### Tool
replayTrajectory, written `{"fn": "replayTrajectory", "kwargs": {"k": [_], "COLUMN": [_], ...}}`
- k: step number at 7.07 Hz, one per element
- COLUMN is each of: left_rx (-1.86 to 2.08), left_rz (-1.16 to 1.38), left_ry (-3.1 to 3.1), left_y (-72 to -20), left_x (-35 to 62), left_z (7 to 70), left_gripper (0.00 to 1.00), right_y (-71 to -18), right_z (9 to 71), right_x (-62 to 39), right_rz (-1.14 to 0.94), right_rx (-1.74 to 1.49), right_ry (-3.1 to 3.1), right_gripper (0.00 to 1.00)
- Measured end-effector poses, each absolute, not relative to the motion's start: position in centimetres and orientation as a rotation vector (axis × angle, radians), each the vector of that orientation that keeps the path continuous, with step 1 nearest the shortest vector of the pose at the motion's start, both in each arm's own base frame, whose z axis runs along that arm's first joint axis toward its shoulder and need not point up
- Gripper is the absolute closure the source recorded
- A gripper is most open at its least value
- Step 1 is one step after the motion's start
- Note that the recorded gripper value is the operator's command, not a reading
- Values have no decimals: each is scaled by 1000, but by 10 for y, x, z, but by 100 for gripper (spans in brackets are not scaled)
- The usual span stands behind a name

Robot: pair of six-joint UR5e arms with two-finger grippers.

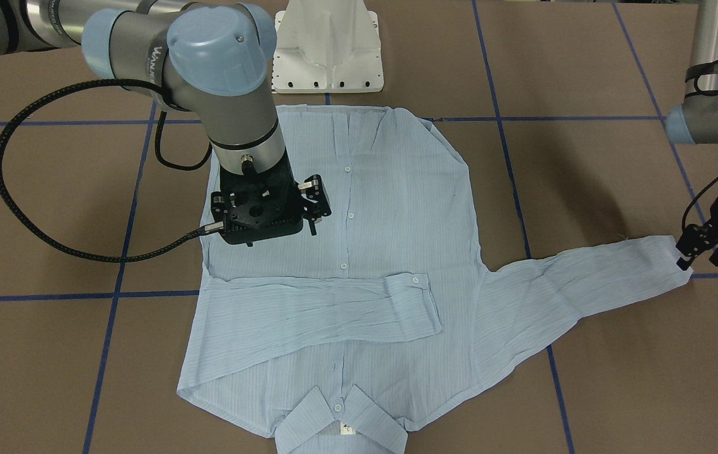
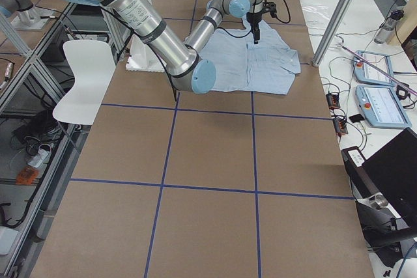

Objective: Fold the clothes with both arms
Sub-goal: 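Lay the sleeve flat across the chest and release with the right gripper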

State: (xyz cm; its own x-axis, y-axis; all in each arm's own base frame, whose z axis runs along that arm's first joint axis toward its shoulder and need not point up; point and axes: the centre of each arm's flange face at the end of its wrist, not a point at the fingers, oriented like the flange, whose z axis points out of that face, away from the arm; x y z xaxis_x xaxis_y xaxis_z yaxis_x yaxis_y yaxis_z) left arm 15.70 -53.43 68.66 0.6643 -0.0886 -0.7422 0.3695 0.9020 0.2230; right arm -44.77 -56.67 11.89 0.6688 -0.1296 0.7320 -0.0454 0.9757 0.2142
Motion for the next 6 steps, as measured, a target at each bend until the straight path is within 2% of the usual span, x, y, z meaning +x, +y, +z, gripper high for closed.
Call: {"fn": "replayTrajectory", "kwargs": {"k": [2, 6], "left_rx": [369, 353], "left_rz": [-266, -251], "left_ry": [804, 802], "left_y": [-538, -535], "left_x": [160, 170], "left_z": [690, 695], "left_gripper": [32, 34], "right_y": [-567, -567], "right_z": [123, 134], "right_x": [-447, -446], "right_rz": [-49, -46], "right_rx": [221, 216], "right_ry": [-837, -828], "right_gripper": [0, 0]}}
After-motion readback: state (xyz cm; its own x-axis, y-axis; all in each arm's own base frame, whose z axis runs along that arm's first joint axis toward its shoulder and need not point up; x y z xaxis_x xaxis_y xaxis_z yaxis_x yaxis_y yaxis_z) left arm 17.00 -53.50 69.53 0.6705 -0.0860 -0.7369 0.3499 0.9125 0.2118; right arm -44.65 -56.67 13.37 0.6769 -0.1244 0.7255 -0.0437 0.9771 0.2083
